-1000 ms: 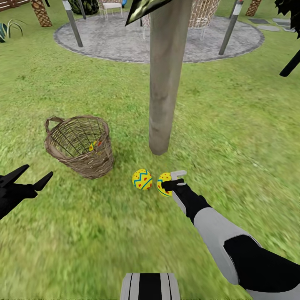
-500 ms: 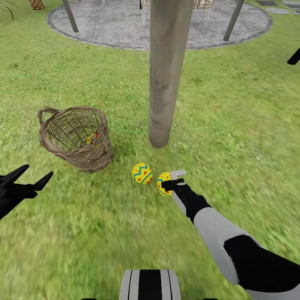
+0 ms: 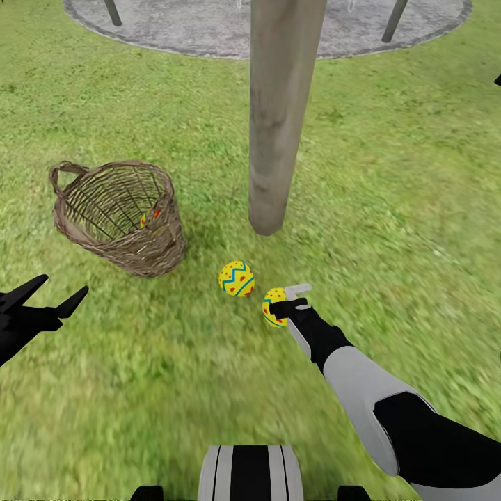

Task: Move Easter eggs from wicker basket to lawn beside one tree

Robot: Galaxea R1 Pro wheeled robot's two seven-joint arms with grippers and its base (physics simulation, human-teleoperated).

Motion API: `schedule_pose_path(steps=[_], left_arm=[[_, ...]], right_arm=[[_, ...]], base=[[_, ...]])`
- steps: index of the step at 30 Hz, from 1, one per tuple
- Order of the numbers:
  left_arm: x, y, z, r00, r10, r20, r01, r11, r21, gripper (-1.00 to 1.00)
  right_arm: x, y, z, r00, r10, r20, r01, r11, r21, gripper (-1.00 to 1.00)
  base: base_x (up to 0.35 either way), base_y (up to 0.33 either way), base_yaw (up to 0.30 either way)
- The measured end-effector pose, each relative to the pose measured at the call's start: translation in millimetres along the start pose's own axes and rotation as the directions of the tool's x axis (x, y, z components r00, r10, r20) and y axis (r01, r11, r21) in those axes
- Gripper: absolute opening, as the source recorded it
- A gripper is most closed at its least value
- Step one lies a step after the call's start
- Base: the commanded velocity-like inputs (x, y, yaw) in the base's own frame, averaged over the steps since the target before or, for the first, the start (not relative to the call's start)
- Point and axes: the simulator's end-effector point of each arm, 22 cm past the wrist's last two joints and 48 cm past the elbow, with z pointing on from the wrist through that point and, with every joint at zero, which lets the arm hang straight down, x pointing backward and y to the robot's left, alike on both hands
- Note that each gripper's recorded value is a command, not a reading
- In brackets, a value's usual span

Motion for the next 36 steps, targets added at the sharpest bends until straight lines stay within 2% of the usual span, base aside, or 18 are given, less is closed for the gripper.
schedule_pose_path(steps=[7, 14, 20, 24, 36], left_arm=[[-0.4, 0.6, -0.5, 1.000, -0.003, 0.002, 0.003, 1.000, 0.000, 1.00], [-0.2, 0.9, -0.5, 1.000, -0.004, 0.003, 0.004, 1.000, 0.001, 1.00], [-0.5, 0.2, -0.7, 1.000, -0.003, 0.003, 0.003, 1.000, 0.001, 1.00], [-0.1, 0.7, -0.4, 1.000, -0.004, 0.003, 0.004, 1.000, 0.001, 1.00], [2.3, 19.1, -2.5, 1.000, -0.022, 0.002, 0.023, 0.999, -0.024, 1.00]], right_arm=[[0.1, 0.0, 0.0, 1.000, 0.000, 0.000, 0.000, 1.000, 0.000, -1.00], [0.1, 0.0, 0.0, 1.000, 0.000, -0.001, 0.000, 1.000, 0.000, -1.00], [-0.5, 0.0, -0.4, 1.000, 0.000, 0.001, 0.000, 1.000, 0.000, -1.00], [-0.3, 0.0, -0.1, 1.000, 0.000, 0.001, 0.000, 1.000, 0.000, -1.00], [9.5, 3.5, 11.8, 1.000, 0.001, -0.010, -0.001, 1.000, -0.009, -1.00]], base=[[0.016, 0.000, 0.000], [0.127, 0.000, 0.000], [0.293, 0.000, 0.000], [0.026, 0.000, 0.000], [0.000, 0.000, 0.000]])
